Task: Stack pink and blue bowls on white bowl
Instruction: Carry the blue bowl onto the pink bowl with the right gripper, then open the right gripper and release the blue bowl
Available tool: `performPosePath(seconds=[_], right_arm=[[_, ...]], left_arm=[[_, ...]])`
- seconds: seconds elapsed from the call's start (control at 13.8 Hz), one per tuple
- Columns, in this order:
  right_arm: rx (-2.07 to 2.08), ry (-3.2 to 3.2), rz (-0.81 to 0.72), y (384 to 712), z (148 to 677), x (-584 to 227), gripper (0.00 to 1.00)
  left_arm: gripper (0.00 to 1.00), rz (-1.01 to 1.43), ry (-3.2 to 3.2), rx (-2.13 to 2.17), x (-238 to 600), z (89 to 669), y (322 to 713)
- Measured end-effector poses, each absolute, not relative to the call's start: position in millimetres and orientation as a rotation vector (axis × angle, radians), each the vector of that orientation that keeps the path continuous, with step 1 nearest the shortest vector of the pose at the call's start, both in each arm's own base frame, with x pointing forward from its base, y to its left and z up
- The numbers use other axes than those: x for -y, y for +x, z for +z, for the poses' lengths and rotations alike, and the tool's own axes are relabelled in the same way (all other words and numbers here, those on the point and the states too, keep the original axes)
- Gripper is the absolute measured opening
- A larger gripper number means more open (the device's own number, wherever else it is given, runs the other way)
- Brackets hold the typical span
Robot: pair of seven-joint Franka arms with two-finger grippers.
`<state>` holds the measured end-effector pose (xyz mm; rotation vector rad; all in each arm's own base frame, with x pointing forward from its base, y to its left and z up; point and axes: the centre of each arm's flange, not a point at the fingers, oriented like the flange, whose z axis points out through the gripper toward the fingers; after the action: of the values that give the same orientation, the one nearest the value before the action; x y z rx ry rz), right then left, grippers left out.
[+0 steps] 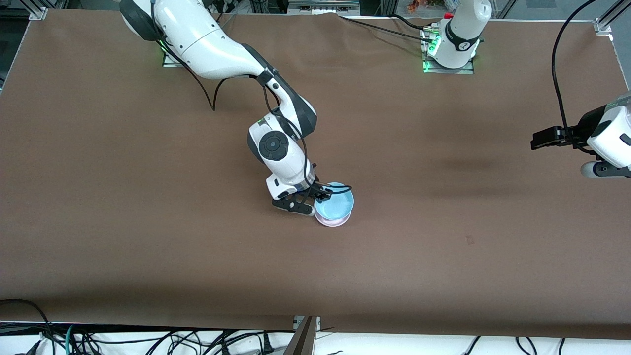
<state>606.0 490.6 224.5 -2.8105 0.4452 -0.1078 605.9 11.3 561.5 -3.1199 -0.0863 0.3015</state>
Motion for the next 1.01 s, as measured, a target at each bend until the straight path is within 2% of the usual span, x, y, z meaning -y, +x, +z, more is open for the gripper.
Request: performPosePath(seconds=[0.43, 0.58, 0.8, 1.01], right_arm=[[-0.441, -2.813, -0.13, 606.0, 218.1, -491.6, 0.04], [-0.441, -2.811, -0.135, 607.0, 219.6, -491.6, 0.08], [-0.445, -2.81, -0.152, 613.3, 227.3, -489.3, 0.36], [-0.446, -2.827, -0.138, 624.1, 255.7, -489.1, 0.68]], left_arm=[[1.0, 0.291, -3.121, 0.073, -6.6, 562.5, 607.9], [1.0, 0.288, -3.121, 0.072, -6.2, 563.3, 608.3], [1.0, 0.286, -3.121, 0.073, -6.8, 563.8, 608.4], [1.0, 0.285, -3.121, 0.073, -6.7, 563.9, 608.7]])
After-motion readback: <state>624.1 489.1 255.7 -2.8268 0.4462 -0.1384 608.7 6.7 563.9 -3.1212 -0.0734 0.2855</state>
